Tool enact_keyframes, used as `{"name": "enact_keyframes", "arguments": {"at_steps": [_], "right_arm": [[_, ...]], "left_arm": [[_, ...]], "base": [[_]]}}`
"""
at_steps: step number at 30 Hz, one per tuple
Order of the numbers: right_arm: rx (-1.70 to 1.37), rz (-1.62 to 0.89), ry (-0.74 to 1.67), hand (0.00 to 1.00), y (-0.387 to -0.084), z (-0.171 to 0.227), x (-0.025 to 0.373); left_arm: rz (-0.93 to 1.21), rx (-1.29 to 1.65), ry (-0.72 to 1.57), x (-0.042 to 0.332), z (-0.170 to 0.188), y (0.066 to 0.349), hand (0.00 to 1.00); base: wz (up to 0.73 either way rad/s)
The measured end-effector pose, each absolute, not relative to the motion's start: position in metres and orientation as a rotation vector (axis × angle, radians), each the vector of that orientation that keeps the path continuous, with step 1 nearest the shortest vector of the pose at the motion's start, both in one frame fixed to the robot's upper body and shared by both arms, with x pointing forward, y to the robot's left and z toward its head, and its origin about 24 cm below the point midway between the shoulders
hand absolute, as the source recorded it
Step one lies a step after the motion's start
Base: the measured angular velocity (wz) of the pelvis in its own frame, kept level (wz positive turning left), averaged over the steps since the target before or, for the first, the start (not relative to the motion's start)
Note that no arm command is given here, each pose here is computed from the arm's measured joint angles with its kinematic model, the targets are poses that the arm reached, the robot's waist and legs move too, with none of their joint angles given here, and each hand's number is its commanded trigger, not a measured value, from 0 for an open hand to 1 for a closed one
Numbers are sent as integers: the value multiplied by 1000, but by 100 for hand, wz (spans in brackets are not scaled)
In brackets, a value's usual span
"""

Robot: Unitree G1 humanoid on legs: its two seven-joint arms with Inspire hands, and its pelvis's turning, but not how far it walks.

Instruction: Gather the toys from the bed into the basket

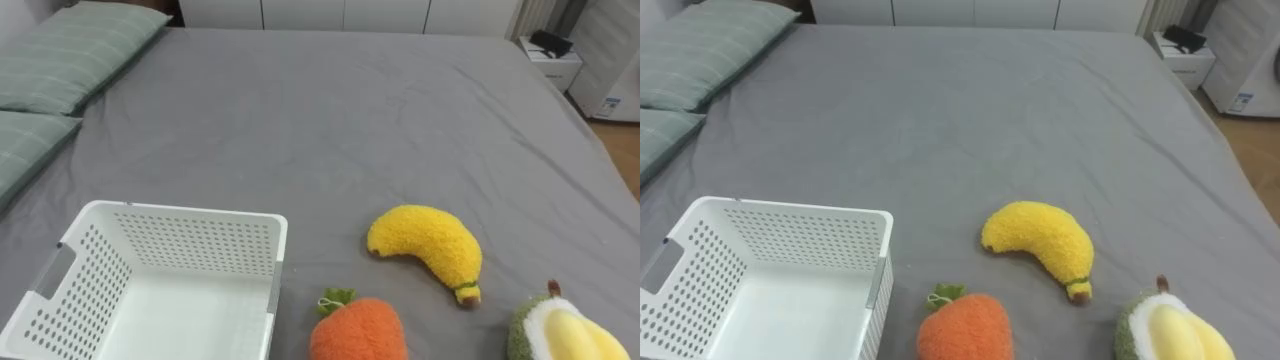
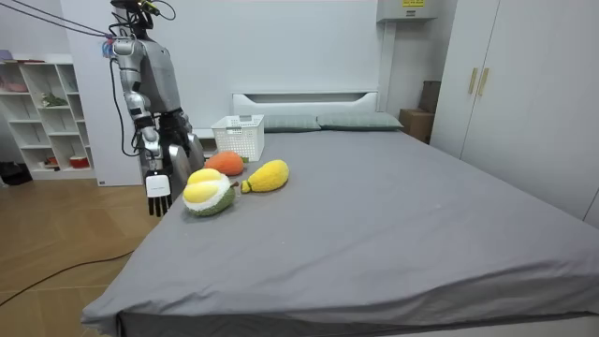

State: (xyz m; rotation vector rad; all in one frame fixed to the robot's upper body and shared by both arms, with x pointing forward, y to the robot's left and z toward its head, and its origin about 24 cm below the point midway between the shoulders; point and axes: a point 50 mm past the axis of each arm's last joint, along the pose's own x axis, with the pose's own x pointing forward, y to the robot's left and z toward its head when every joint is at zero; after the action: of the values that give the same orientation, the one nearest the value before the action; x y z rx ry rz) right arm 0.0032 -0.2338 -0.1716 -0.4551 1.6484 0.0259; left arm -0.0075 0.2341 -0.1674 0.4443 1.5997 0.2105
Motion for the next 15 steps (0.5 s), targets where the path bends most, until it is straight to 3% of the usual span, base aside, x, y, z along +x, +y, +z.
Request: {"name": "enact_keyframes", "arguments": {"at_steps": [15], "right_arm": [[-369, 18, 1670, 0, -231, -172, -3]], "left_arm": [[272, 455, 1568, -4, -164, 243, 0]], "base": [[-1]]}}
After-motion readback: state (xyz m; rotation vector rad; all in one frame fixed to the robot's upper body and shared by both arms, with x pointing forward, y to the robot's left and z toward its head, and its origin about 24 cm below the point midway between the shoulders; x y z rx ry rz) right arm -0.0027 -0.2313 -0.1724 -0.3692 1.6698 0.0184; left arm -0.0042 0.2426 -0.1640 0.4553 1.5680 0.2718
